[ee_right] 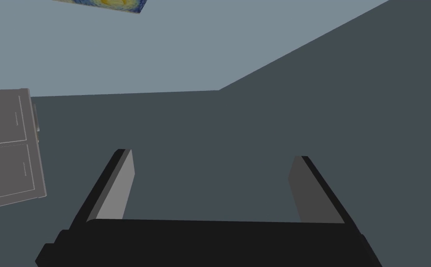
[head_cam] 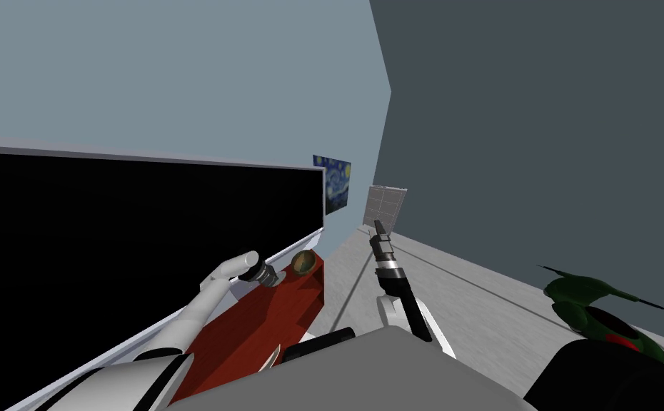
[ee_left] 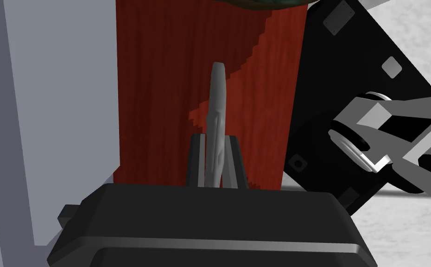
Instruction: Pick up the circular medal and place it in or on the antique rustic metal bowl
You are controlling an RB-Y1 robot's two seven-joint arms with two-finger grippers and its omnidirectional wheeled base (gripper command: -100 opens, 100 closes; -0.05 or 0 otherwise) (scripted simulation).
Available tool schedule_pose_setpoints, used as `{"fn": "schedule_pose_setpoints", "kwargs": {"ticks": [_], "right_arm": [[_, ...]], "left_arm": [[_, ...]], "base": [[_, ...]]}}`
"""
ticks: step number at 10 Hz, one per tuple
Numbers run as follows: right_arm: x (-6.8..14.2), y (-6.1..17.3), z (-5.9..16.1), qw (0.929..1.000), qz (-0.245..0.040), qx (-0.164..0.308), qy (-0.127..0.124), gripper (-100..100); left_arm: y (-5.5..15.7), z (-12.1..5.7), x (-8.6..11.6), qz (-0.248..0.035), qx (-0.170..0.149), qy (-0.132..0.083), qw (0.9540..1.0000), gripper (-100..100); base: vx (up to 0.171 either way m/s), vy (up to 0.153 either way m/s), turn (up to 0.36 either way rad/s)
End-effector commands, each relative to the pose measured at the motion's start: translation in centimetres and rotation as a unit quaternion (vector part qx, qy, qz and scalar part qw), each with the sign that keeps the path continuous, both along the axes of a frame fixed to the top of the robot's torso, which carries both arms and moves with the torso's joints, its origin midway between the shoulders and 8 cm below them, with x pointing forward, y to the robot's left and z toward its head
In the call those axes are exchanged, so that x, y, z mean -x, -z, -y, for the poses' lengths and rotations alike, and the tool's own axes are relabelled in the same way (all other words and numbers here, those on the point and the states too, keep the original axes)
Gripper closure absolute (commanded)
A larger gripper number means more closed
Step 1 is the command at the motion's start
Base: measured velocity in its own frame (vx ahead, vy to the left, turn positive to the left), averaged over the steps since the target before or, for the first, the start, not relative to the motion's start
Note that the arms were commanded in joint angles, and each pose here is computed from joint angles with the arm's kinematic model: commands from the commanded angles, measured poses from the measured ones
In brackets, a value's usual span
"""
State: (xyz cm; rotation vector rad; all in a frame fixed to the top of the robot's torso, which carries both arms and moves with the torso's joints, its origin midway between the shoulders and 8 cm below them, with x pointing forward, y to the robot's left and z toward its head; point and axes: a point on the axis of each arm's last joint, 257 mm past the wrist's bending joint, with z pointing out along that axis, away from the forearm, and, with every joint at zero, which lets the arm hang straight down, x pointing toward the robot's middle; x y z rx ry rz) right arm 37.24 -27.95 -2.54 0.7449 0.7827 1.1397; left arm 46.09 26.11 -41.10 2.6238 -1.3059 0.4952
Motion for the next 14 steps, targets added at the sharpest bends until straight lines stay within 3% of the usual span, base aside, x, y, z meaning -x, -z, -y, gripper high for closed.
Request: {"fn": "schedule_pose_setpoints", "kwargs": {"ticks": [1,14], "right_arm": [[0.0,0.0,0.0,1.0000,0.000,0.000,0.000,0],[0.0,0.0,0.0,1.0000,0.000,0.000,0.000,0]], "left_arm": [[-1.6,-0.1,-0.6,-0.001,0.003,-0.002,1.0000,100],[-11.2,-1.2,-2.2,-0.008,0.005,-0.005,0.9999,100]], "base": [[0.034,-0.108,-0.010],[0.028,-0.082,-0.008]]}}
